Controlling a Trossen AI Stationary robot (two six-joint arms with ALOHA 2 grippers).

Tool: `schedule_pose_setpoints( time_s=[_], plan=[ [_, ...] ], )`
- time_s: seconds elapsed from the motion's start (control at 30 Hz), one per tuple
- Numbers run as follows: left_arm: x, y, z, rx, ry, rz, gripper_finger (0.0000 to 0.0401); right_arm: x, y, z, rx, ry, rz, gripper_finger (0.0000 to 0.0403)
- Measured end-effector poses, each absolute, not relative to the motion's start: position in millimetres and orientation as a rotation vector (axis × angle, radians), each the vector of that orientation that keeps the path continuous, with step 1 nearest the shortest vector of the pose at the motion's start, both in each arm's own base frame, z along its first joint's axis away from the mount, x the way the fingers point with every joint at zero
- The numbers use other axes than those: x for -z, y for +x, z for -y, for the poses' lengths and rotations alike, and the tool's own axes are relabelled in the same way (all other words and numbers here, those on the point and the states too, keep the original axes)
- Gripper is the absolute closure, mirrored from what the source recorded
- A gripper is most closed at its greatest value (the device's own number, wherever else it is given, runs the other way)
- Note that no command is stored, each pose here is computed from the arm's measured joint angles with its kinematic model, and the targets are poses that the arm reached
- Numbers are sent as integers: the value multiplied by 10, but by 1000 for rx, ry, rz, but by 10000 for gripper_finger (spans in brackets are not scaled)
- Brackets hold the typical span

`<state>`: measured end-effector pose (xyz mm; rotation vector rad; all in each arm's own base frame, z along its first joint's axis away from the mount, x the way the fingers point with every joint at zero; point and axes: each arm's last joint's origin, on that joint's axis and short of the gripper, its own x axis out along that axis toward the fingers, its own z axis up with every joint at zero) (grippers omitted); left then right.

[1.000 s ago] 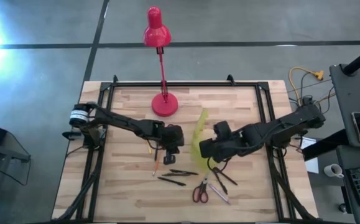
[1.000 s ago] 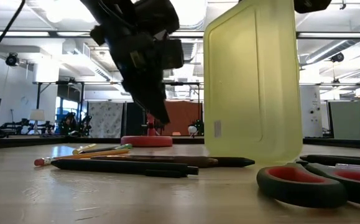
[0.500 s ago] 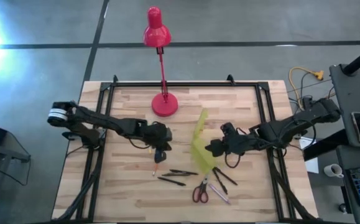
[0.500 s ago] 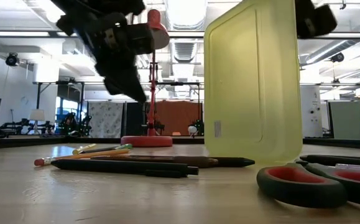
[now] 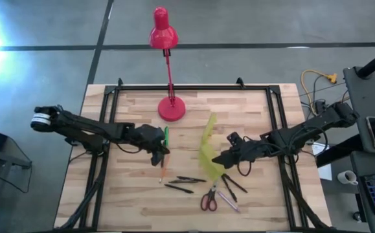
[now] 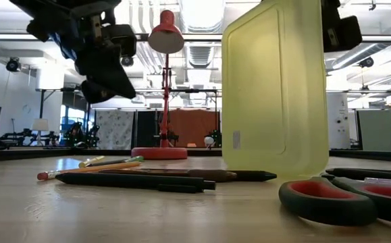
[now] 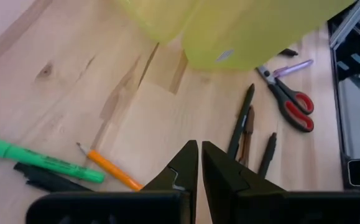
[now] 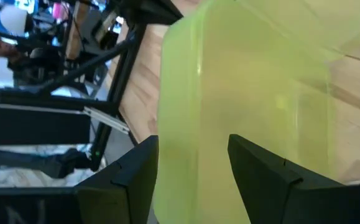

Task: Pick & place school supplies into a supply box
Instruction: Prepare the yellow supply box

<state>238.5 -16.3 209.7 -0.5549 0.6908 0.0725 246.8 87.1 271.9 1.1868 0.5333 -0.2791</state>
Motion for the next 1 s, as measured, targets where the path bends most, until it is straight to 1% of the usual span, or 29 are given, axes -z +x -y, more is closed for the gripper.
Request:
schedule_pose_setpoints(
  time_s=[0.1, 0.2, 0.53, 0.73, 0.87, 1.0],
  plan=[
    [-2093, 2361, 161, -77, -569, -689, 395, -2772, 2485, -864, 253, 1154, -524, 218],
    [-2091, 2364, 162, -83, -581, -693, 395, -2792, 2491, -860, 235, 1105, -525, 229],
    [-2101, 2378, 163, -86, -595, -689, 395, -2748, 2514, -875, 223, 1124, -558, 320],
    [-2102, 2380, 164, -86, -596, -690, 395, -2717, 2562, -882, 211, 1136, -568, 342],
    [-2099, 2379, 164, -86, -596, -692, 395, -2723, 2567, -882, 197, 1102, -559, 354],
    [-2093, 2376, 164, -87, -596, -694, 395, -2726, 2568, -876, 197, 1029, -551, 384]
  ],
)
